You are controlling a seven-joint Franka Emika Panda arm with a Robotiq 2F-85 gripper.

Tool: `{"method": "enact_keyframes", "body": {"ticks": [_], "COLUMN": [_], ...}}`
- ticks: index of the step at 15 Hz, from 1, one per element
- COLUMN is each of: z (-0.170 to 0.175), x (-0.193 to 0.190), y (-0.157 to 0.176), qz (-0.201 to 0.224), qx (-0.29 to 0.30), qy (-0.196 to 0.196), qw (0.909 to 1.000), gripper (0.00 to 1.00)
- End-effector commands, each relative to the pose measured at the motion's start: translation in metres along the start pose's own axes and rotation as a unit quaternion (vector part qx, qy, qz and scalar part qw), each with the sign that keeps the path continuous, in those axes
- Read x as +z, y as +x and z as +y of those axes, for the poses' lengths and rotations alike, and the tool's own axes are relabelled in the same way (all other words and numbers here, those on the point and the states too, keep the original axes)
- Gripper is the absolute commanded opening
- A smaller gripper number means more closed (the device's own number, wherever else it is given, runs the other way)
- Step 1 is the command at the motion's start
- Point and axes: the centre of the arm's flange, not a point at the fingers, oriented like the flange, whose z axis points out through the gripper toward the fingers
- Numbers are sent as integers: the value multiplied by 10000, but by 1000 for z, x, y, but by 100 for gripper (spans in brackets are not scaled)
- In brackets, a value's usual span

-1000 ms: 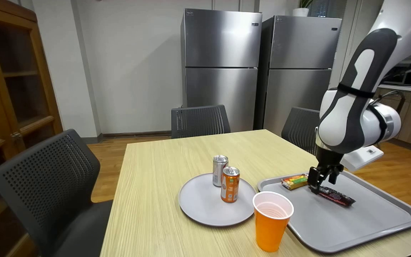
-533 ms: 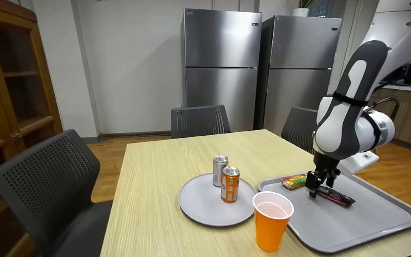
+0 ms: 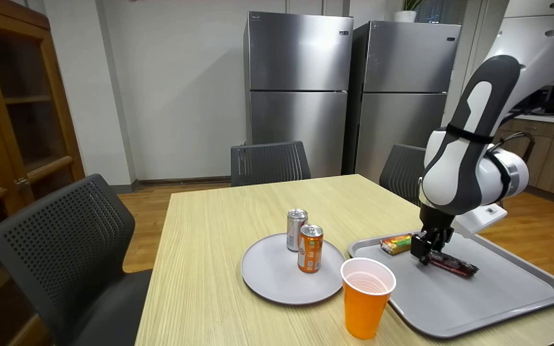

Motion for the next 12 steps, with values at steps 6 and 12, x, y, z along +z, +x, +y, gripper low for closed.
{"method": "enact_keyframes", "body": {"ticks": [6,12], "z": [13,14], "x": [-5,-23], "y": [1,4], "qz": [101,65], "qx": [49,25], "qy": [-1,4], "qw": [9999,10000], "gripper": [7,7]}}
